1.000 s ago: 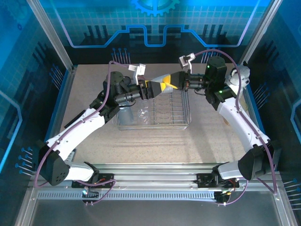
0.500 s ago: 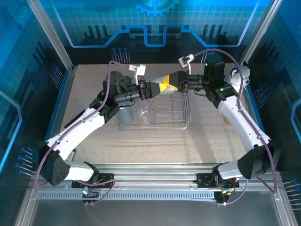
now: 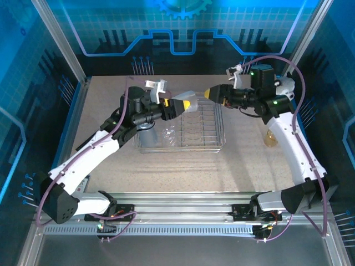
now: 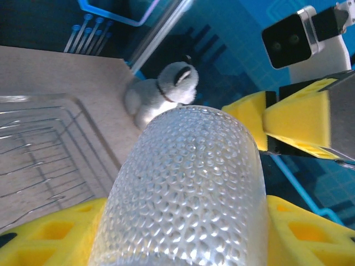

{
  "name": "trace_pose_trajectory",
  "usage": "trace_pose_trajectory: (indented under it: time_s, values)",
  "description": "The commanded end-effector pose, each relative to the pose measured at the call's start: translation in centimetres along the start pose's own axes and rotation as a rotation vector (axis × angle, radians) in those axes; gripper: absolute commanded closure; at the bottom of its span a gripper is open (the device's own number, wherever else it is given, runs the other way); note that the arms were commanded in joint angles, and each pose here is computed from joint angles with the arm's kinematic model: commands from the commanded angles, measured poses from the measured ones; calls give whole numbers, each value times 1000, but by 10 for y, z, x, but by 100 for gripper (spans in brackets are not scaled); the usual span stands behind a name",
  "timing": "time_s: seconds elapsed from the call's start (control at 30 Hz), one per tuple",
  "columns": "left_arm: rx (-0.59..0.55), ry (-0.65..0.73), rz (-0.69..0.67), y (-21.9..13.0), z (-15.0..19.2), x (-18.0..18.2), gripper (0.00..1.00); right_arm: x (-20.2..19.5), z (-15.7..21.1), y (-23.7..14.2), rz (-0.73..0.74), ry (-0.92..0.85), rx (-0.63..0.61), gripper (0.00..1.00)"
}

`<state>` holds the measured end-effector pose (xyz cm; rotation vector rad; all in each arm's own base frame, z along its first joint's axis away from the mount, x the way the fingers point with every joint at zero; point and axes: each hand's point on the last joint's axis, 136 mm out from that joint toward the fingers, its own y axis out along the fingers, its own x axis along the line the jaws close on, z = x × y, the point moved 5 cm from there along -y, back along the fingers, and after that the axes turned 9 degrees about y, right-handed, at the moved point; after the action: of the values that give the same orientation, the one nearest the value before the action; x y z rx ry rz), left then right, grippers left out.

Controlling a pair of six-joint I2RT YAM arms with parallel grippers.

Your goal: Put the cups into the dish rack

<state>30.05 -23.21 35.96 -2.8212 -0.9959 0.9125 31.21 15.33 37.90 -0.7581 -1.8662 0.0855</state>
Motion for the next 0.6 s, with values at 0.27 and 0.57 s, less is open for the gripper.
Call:
trace_pose_trajectory:
  time_s: [0.27, 0.57]
  values:
    - [46, 52, -166, -18, 15, 15, 75, -119, 8, 3, 705, 5, 46, 56]
    - [66, 71, -201, -28, 21, 17, 75, -167, 15, 39, 906, -35, 174, 59]
